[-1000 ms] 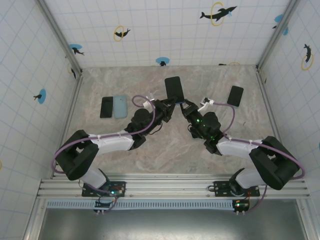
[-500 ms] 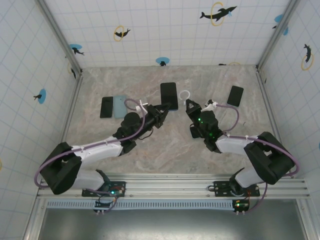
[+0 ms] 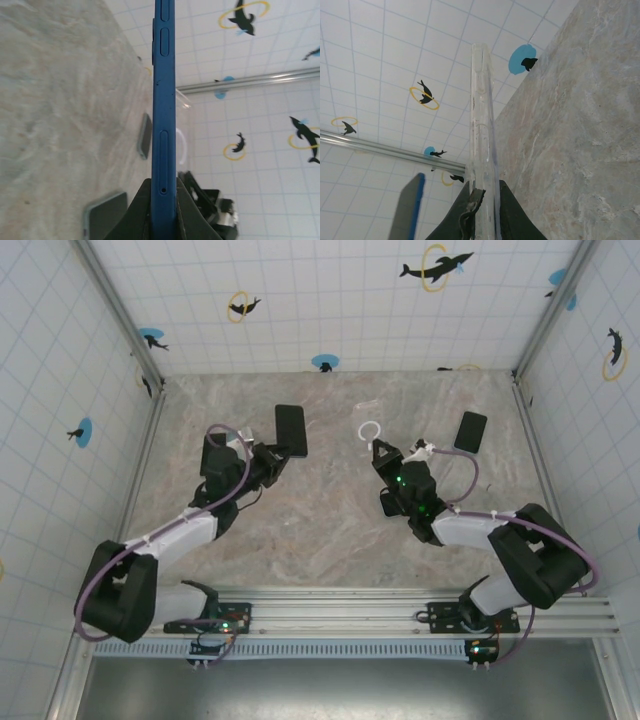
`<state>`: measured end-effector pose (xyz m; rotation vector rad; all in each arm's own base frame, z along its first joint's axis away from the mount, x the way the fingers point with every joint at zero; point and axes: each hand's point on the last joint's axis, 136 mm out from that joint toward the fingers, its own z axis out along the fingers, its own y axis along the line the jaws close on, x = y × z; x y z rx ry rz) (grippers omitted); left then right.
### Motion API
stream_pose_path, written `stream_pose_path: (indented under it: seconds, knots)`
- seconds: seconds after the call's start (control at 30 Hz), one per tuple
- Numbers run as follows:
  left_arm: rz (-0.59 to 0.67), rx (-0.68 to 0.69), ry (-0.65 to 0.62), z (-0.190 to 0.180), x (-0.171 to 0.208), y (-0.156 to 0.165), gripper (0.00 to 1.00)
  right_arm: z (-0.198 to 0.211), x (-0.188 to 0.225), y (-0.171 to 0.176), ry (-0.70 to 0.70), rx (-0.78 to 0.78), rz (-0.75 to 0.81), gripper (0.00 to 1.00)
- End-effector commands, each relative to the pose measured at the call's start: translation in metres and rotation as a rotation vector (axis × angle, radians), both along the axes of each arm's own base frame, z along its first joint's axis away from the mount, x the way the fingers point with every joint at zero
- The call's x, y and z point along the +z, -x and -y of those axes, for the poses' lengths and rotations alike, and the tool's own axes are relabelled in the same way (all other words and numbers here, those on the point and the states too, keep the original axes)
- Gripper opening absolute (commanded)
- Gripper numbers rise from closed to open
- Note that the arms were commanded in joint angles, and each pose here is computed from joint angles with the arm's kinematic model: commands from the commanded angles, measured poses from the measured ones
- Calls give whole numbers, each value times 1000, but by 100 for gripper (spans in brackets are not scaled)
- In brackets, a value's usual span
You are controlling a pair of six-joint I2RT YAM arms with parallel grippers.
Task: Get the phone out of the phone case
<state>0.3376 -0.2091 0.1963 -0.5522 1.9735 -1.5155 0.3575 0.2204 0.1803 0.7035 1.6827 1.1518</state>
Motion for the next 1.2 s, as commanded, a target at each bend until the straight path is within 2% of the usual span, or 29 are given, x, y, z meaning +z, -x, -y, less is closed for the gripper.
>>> stream_pose_path:
  seconds: [0.0,0.57,1.0,1.17]
  knots:
    - [68,-70,13,-2,3,-6,3,-5,15,0,-11,2,38,0]
    - [-100,-49,38,-24,-77,-60,5,-27,3,1,-11,51,23,0]
    - [-204,-37,50,-35,-108,-76,6,-31,-4,-1,-8,61,7,0]
    - [-241,-43,52,-35,-118,-78,11,-31,-6,0,-9,64,3,0]
